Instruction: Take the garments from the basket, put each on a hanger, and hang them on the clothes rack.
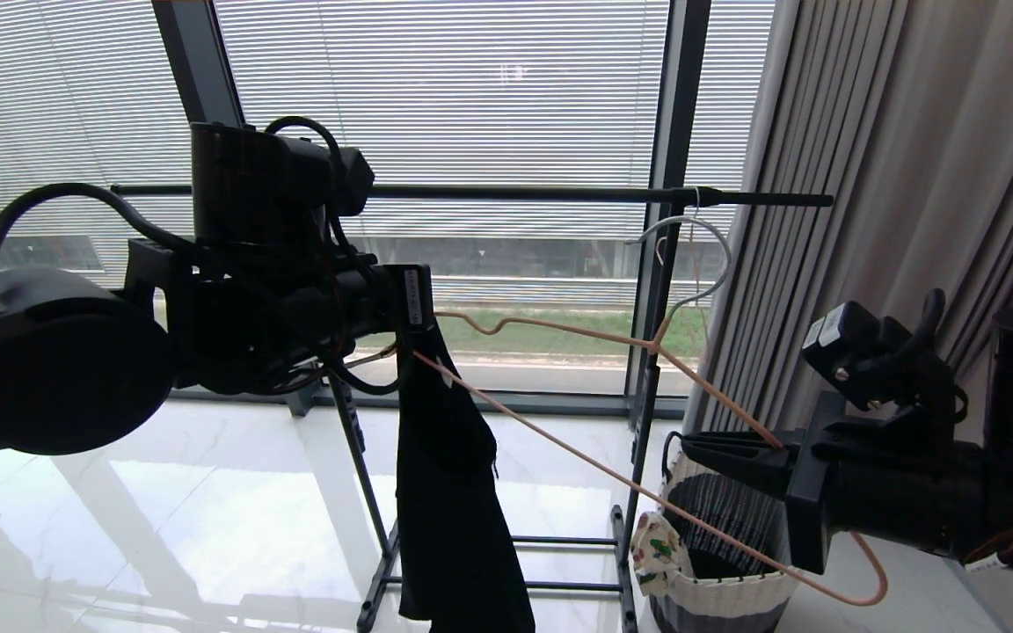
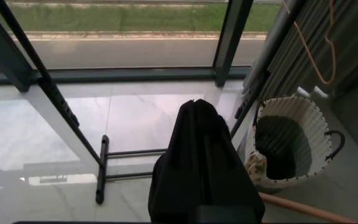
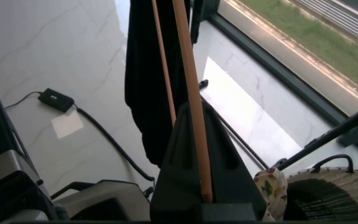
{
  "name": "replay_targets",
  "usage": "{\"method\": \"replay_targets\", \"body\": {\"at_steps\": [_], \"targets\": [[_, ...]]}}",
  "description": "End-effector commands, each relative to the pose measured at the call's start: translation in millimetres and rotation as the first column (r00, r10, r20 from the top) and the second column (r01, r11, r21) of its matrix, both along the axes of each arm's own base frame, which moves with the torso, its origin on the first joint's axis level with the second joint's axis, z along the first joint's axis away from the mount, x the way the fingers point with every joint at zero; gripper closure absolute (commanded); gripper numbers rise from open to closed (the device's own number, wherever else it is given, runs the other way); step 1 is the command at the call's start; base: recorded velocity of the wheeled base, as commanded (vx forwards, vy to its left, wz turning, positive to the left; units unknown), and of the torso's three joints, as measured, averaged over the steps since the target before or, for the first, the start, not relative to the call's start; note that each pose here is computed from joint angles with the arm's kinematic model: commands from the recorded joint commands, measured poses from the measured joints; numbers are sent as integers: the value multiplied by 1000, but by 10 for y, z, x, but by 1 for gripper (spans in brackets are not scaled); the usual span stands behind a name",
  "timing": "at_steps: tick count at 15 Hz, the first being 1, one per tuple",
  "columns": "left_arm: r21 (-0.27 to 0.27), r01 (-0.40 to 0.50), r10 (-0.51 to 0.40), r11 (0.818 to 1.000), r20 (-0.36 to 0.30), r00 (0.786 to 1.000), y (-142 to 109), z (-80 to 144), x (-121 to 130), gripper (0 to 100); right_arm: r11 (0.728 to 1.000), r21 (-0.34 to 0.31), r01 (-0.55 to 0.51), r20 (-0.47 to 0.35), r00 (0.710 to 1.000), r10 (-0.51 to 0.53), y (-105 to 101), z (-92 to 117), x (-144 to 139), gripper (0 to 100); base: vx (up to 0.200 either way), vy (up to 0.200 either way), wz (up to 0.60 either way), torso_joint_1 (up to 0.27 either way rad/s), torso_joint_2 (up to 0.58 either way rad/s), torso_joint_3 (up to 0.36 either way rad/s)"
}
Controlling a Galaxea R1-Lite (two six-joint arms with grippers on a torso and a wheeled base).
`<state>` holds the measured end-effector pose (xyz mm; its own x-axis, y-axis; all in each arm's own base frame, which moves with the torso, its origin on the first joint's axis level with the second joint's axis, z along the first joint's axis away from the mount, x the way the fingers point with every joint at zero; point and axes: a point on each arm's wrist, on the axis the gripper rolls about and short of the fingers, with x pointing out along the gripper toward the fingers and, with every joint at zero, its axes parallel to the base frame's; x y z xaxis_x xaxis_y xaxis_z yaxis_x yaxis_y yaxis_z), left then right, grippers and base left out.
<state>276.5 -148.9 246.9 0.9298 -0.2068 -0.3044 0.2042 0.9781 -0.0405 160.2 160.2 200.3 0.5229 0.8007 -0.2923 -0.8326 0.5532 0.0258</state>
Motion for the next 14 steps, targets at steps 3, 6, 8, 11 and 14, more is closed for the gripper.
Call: {"method": "replay_targets", "body": {"at_steps": [3,6,8,11,14], "targets": [[8,-32,32,999,5,999,10,1,5,100,1000,2,20,-28,999,-20,51,-65,81,100,0,0,0,0,0,0],[22,-92,92,995,14,996,55,-1,25,100,999,4,40,-29,999,-40,38,-61,126,100,0,0,0,0,0,0],[23,-94,94,995,14,996,54,2,19,100,999,3,50,-30,998,-49,73,-57,198,100,0,0,0,0,0,0],[23,-89,89,996,14,996,39,-1,16,100,999,17,41,-13,999,-41,166,9,272,100,0,0,0,0,0,0],[22,-89,89,996,16,996,38,4,17,100,1000,15,26,-16,1000,-26,203,5,260,100,0,0,0,0,0,0]]}}
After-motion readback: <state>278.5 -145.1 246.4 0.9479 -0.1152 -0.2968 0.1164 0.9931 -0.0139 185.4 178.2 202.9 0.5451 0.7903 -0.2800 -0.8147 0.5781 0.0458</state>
